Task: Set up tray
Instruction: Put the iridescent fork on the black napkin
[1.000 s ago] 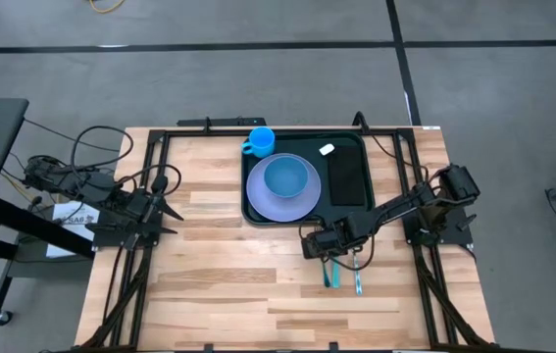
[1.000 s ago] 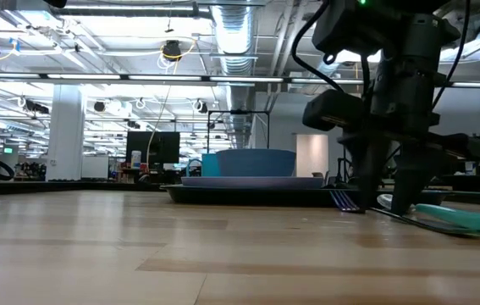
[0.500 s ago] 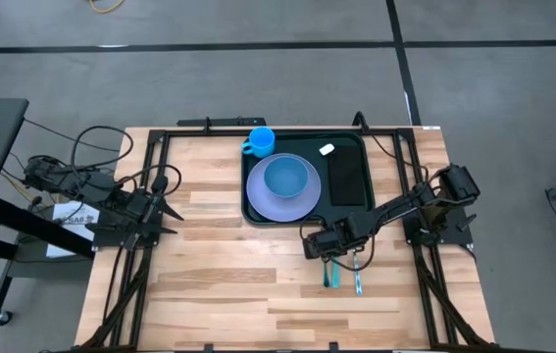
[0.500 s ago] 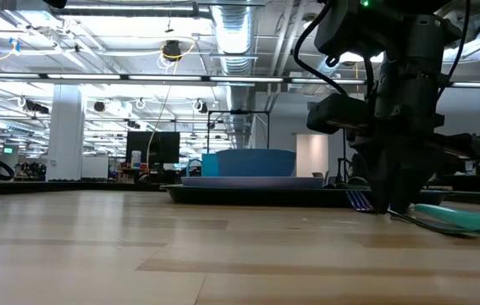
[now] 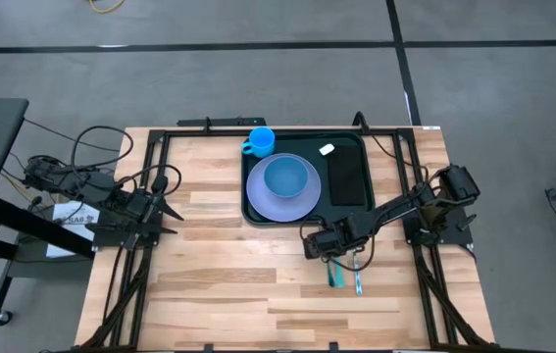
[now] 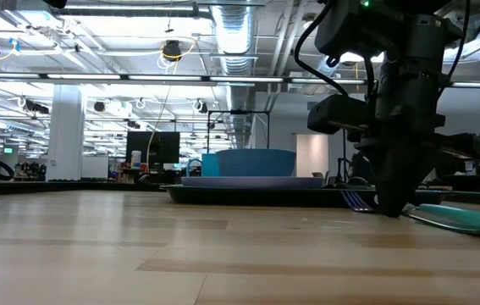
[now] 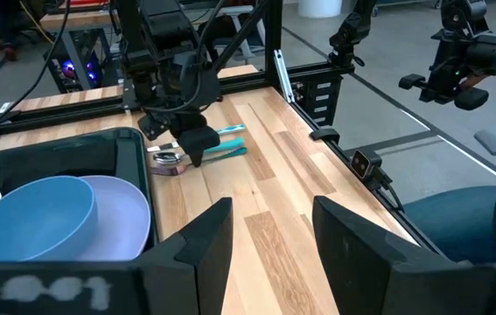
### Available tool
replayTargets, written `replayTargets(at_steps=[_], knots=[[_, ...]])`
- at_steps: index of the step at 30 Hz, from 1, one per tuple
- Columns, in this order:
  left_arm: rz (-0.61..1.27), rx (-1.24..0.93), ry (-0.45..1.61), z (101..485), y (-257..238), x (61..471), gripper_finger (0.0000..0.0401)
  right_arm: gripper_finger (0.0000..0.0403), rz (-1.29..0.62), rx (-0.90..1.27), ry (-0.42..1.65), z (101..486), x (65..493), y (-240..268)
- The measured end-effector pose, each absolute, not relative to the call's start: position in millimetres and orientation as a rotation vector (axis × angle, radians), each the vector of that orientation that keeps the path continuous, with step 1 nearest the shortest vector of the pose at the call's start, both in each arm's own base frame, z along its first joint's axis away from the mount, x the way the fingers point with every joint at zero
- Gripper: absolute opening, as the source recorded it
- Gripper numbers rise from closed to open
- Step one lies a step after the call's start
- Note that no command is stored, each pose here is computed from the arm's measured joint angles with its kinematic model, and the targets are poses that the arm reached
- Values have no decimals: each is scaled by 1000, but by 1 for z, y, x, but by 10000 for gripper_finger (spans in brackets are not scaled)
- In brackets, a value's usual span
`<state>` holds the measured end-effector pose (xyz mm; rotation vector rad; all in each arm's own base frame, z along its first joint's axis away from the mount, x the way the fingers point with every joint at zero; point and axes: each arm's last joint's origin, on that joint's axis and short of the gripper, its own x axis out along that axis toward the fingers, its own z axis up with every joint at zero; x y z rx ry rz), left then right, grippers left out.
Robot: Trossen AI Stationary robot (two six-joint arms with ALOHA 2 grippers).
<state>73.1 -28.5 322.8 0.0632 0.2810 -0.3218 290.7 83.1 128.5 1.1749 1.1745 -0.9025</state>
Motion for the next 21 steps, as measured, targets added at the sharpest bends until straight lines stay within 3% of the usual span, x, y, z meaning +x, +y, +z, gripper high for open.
replayTargets(at_steps=[21], knots=[[-322, 65, 299, 321, -28, 73, 148, 6, -811, 1191, 1131, 145, 309, 88]])
